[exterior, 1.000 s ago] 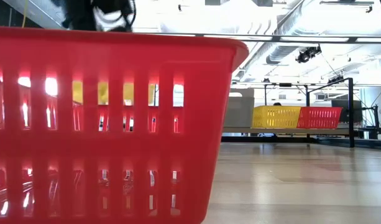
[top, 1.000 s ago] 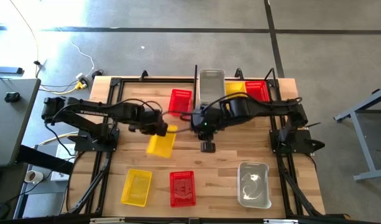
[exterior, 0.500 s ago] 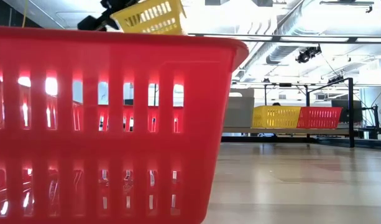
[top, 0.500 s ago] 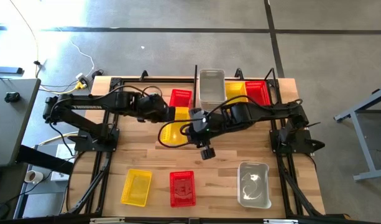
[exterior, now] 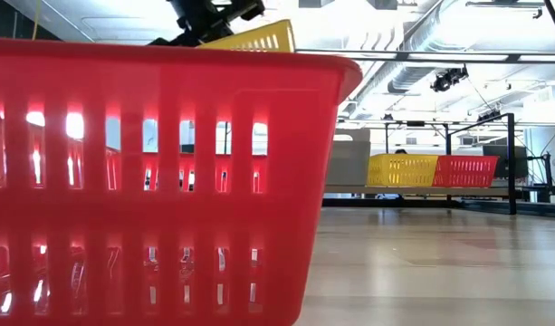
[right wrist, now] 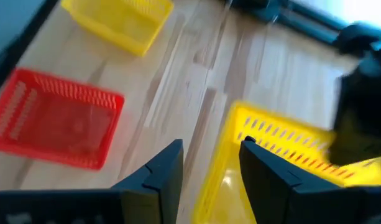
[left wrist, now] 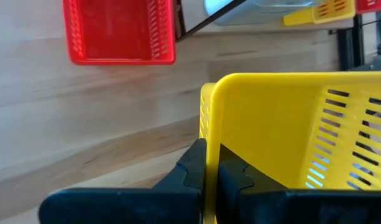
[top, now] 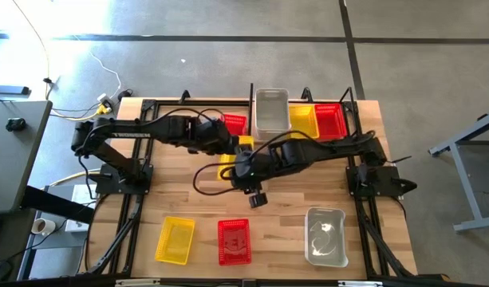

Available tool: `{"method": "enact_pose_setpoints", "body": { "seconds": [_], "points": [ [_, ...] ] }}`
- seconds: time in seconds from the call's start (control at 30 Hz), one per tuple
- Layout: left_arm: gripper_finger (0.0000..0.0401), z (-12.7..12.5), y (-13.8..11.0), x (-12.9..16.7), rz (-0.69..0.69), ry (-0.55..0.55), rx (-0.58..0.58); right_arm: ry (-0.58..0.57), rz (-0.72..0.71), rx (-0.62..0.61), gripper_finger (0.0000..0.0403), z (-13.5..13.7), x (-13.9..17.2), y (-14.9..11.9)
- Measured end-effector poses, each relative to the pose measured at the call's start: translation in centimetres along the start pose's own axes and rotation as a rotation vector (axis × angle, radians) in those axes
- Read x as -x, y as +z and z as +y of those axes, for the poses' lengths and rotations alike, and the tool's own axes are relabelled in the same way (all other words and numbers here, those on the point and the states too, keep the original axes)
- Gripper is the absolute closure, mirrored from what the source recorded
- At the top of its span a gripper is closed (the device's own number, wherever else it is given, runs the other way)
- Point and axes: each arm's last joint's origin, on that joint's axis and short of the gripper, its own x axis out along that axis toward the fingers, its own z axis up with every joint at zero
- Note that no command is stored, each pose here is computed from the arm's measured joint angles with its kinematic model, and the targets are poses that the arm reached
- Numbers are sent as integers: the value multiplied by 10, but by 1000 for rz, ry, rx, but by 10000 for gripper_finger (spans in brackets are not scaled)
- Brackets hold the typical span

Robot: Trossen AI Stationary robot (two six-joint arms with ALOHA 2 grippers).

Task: Stack baskets on shelf by color
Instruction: Stack the top yellow bin on top of the yellow bin on the shelf

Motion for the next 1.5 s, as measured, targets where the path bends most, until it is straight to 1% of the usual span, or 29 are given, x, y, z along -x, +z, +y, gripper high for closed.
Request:
{"method": "enact_pose_setpoints", "body": {
  "seconds": [0.17, 0.27, 0.33, 0.5, 0.67, 0.93, 1.07, 1.17, 1.2, 1.3, 1.4, 1.43, 1.5],
  "points": [
    [401, -2, 0, -1, -1, -2, -4, 9, 89, -18, 261, 3, -20, -6],
    [401, -1, 0, -1, -3, 3, -6, -36, 141, -17, 261, 3, -32, -10],
    [401, 0, 0, -2, -3, 9, -8, -44, 168, -16, 261, 4, -37, -12],
    [401, 0, 0, -2, -4, 14, -22, -93, 222, -49, 264, 4, -43, -16],
    [401, -1, 0, -2, -6, 8, -20, -95, 224, -116, 286, -1, -44, -18],
    [401, -2, 1, -2, -9, -5, -30, -68, 249, -128, 326, -4, -44, -21],
    [401, -9, 2, 1, -14, -85, -32, -44, 262, -142, 337, -3, -46, -23],
    [401, -15, 6, 0, -6, -155, -49, -50, 275, -149, 338, -2, -45, -24],
    [401, -15, 7, 0, -9, -162, -55, -61, 279, -147, 338, -2, -45, -24],
    [401, -13, 7, 0, -7, -145, -61, -97, 301, -148, 352, -3, -44, -26],
    [400, -11, 6, 0, -2, -121, -63, -106, 326, -147, 389, -3, -44, -28],
    [399, -11, 6, 0, -5, -117, -62, -116, 329, -147, 395, -3, -43, -28],
    [395, -11, 6, 0, -14, -118, -61, -143, 334, -154, 393, -4, -43, -29]
  ]
}}
